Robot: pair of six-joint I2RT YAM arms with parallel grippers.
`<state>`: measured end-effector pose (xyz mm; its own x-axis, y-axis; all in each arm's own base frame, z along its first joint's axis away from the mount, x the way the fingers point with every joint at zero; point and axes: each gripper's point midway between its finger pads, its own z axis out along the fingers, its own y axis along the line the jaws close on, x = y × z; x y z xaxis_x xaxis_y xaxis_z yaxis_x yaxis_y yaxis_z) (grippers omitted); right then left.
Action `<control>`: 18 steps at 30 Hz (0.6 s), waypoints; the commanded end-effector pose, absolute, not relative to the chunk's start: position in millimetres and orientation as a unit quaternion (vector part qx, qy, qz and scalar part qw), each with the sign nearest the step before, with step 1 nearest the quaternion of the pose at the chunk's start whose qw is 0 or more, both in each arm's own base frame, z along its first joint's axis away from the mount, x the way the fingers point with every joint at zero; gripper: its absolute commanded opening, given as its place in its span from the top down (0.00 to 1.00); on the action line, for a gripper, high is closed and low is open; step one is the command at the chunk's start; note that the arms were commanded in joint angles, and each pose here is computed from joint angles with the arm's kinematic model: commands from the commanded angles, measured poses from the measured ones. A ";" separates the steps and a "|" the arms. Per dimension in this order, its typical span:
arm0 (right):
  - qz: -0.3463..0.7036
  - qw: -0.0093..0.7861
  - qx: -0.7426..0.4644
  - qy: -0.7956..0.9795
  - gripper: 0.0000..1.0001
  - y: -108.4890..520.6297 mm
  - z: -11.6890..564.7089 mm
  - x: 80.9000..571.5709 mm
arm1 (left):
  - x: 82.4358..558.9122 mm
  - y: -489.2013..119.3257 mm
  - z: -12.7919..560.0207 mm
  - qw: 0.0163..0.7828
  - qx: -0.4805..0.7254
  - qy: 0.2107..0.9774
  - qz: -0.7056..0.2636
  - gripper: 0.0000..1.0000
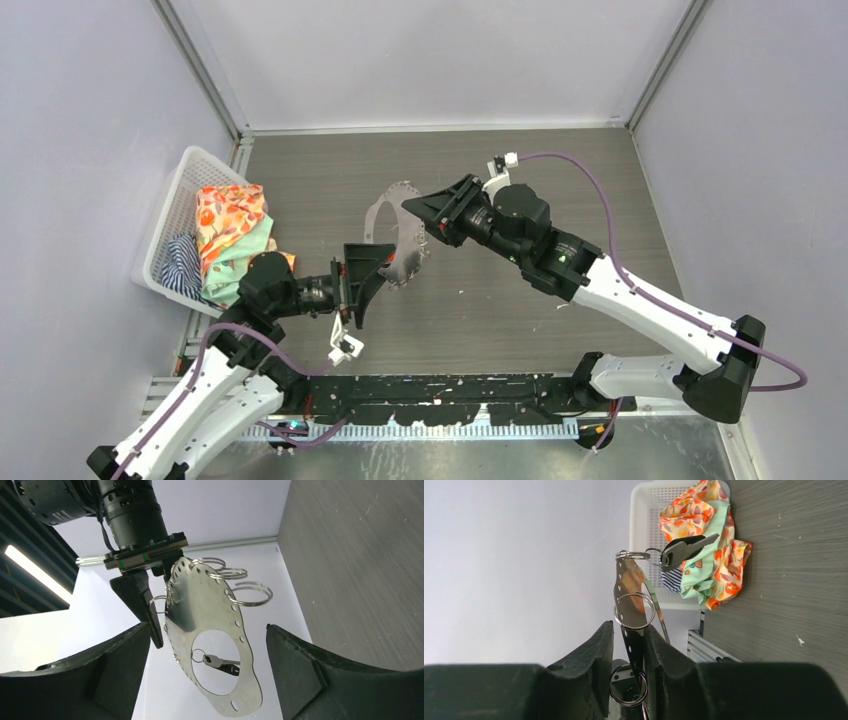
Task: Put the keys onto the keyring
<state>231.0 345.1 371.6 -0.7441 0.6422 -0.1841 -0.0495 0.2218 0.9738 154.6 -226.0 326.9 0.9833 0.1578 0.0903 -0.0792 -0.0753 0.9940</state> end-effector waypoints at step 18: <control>0.615 0.289 0.152 0.717 0.78 332.6 391.6 207.8 | 123.0 -223.2 385.1 0.731 0.681 -0.002 0.042 1.00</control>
<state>225.6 342.9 366.2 -0.7627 0.6329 -0.1331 -0.0256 0.1760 0.9840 143.5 -227.9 354.3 0.9841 0.1143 0.1360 -0.1377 0.0070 0.9904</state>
